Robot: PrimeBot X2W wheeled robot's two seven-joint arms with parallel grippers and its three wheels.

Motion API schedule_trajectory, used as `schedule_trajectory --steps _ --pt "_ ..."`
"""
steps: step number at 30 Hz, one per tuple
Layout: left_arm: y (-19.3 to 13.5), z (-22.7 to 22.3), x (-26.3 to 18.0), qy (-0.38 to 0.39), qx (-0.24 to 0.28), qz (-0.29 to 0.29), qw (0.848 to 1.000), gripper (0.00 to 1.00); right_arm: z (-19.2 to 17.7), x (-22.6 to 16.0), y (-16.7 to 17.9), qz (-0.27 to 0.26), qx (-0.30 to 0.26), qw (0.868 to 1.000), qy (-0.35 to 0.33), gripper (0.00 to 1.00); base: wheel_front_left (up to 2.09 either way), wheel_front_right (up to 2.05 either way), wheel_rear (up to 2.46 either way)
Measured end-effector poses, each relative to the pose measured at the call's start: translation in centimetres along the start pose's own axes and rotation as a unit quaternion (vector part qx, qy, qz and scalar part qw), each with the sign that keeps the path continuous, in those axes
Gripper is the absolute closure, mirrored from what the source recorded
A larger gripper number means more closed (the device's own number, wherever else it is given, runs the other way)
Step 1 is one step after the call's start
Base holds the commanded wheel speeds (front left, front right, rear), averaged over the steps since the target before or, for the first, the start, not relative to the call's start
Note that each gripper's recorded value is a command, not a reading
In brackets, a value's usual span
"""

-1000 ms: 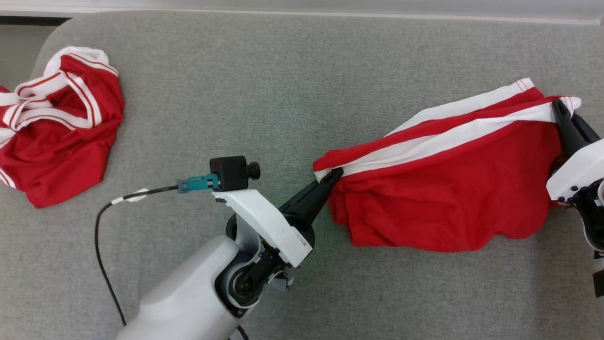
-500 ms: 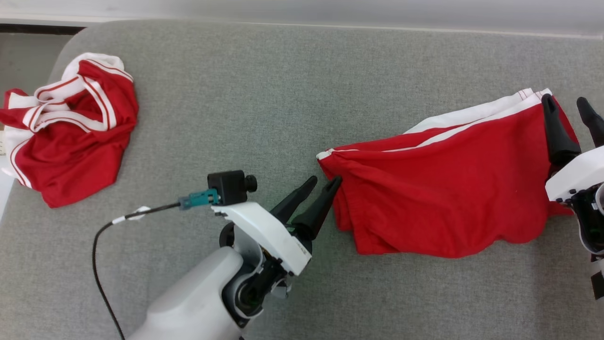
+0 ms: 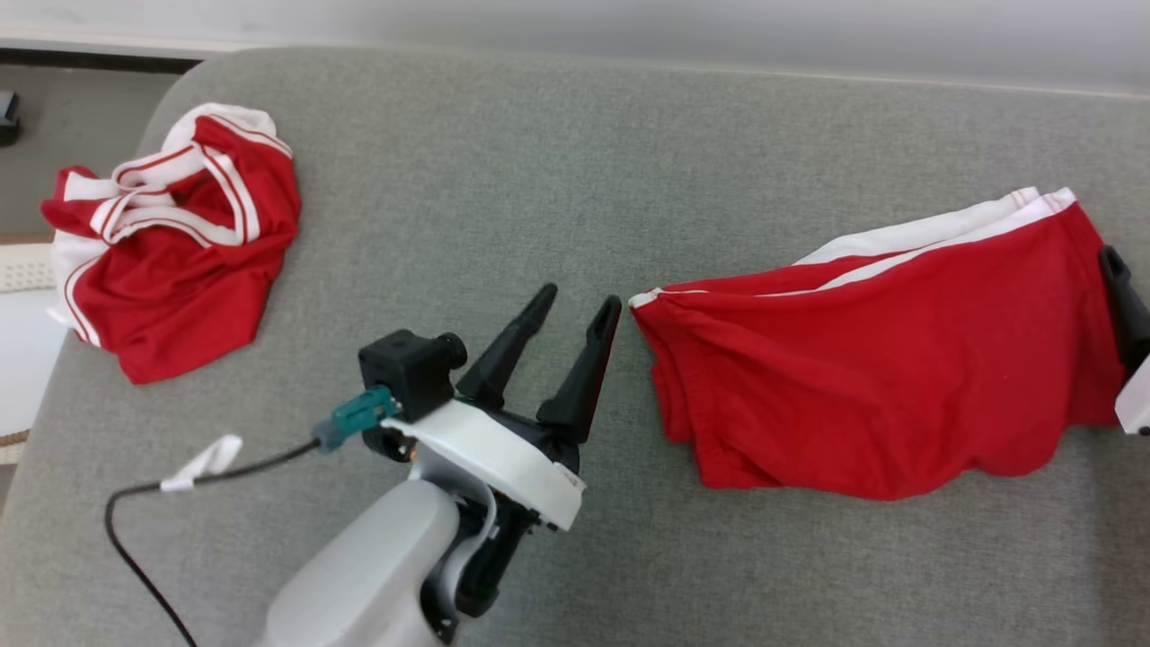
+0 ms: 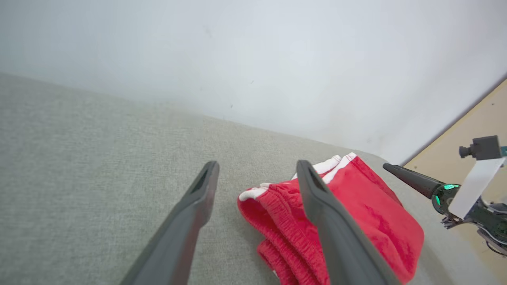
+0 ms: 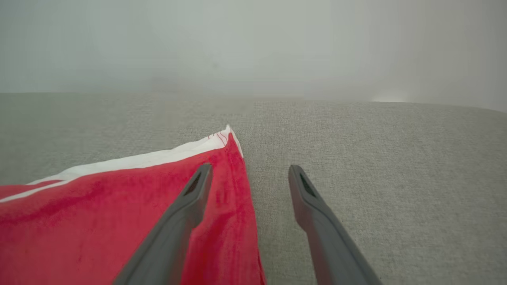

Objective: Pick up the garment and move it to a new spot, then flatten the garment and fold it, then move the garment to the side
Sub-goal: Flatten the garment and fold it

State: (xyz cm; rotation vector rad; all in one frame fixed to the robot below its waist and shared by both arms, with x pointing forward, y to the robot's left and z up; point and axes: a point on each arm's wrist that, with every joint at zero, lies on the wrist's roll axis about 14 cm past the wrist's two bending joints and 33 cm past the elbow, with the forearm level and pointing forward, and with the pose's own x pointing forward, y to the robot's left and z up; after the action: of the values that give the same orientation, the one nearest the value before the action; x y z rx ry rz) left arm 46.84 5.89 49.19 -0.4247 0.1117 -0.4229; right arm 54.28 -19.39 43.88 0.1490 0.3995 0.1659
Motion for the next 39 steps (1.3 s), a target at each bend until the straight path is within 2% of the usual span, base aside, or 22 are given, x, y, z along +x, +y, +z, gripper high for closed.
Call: schedule_trajectory --steps 5,9,15,16,18,19,23,27,30,39 --pt "0.0 2.0 -0.6 -0.053 0.060 0.018 0.997 0.00 -2.8 0.5 -0.4 0.000 -0.012 0.998 0.063 0.00 0.00 0.00 0.00" --pt "0.9 2.2 -1.2 -0.066 0.100 0.038 0.992 0.00 -4.8 1.4 -0.2 0.003 -0.021 0.994 0.105 0.00 0.00 0.00 0.00" --pt "2.3 1.4 -2.6 -0.062 0.103 0.069 0.990 0.00 -6.8 2.2 1.5 0.029 -0.027 0.986 0.163 0.00 0.00 0.00 0.00" --pt "2.5 1.2 -2.8 -0.061 0.102 0.073 0.990 0.00 -6.9 2.3 2.0 0.035 -0.026 0.985 0.168 0.12 0.00 0.00 0.00" --pt "2.9 1.0 -3.3 -0.059 0.098 0.083 0.990 0.00 -7.0 2.3 3.3 0.054 -0.021 0.983 0.174 0.86 0.00 0.00 0.00" --pt "3.1 0.9 -3.6 -0.058 0.097 0.086 0.990 0.00 -7.0 2.3 3.9 0.062 -0.019 0.982 0.176 1.00 0.00 0.00 0.00" --pt "3.3 0.8 -4.4 -0.057 0.104 0.094 0.989 0.00 -6.8 1.7 5.6 0.086 -0.010 0.981 0.173 1.00 0.00 0.00 0.00" --pt "3.4 0.7 -5.3 -0.058 0.104 0.101 0.988 0.00 -6.2 0.6 5.7 0.090 0.004 0.983 0.158 1.00 0.00 0.00 0.00" --pt "3.4 0.5 -6.3 -0.052 0.127 0.102 0.985 0.00 -5.3 -0.6 4.7 0.078 0.010 0.987 0.141 1.00 0.00 0.00 0.00" --pt "1.9 0.3 -9.0 -0.056 0.130 0.099 0.985 0.00 -2.8 -5.9 -0.4 0.011 0.048 0.995 0.087 1.00 0.00 0.00 0.00"
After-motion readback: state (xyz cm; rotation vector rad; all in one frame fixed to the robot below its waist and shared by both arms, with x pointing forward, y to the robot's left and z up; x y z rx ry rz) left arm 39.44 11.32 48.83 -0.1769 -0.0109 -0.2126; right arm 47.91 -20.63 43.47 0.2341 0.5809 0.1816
